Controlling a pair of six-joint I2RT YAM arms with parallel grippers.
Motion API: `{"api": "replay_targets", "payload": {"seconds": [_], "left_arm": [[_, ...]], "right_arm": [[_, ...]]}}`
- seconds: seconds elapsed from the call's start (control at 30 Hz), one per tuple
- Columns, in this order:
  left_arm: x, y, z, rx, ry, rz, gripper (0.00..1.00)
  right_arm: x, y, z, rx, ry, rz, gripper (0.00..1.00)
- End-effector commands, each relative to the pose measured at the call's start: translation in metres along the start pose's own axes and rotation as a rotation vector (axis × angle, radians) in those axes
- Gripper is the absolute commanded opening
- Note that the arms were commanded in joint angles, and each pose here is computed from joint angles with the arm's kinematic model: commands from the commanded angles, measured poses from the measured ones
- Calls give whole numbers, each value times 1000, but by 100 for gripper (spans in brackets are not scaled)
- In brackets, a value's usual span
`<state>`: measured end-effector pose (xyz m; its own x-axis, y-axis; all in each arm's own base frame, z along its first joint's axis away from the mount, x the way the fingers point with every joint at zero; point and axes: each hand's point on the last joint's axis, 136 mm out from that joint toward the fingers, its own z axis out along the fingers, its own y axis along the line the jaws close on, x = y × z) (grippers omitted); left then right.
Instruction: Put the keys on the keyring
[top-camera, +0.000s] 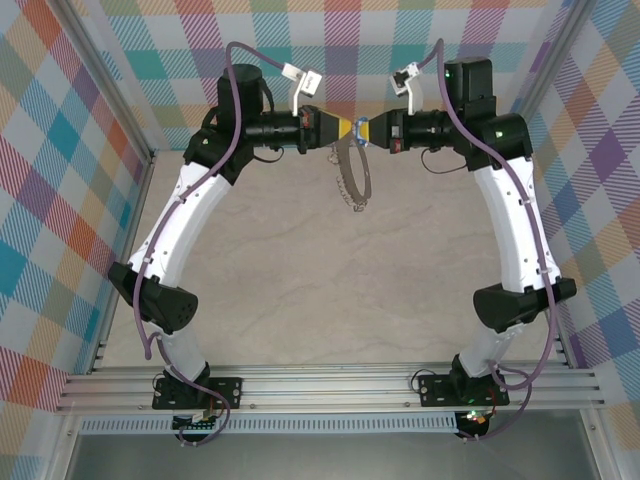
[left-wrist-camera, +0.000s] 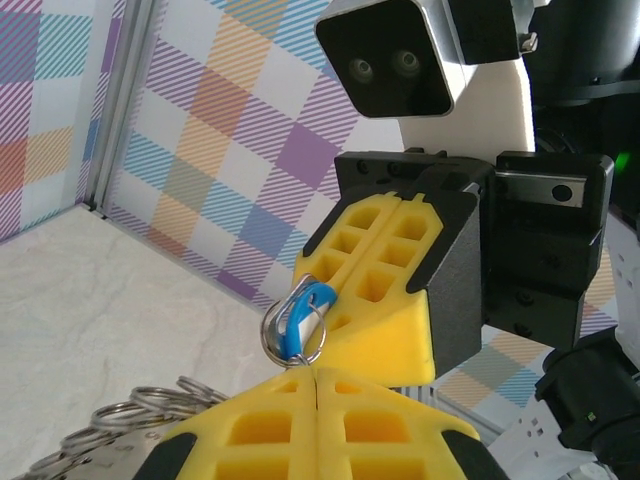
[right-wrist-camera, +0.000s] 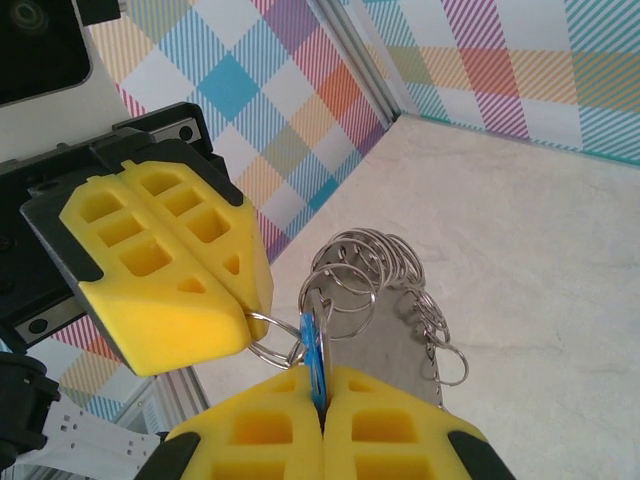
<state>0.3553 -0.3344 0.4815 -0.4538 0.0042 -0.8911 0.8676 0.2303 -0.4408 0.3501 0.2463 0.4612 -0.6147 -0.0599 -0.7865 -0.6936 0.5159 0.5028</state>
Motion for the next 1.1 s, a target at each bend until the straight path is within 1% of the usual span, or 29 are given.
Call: {"api": "replay_targets", "payload": {"seconds": [0.0,0.17,0.4,0.57,1.07], "left_arm": [[-3,-22,-6,56,-2,38,0],[-3,-19,-6,33,-7,44,0],[-5,-18,-8,27,-14,51,0],[-6,-17,-9,28,-12,49,0],[-2,-15,-7,42,4,34,0]], "right_arm": [[-2,15,6,-44,11,-49,0],[6,7,5,16,46,-64,0],[25,-17,0,151,108,-81,0],[28,-26,-3,207,122,-96,0],[8,-11,-4,154,65,-111,0]]}}
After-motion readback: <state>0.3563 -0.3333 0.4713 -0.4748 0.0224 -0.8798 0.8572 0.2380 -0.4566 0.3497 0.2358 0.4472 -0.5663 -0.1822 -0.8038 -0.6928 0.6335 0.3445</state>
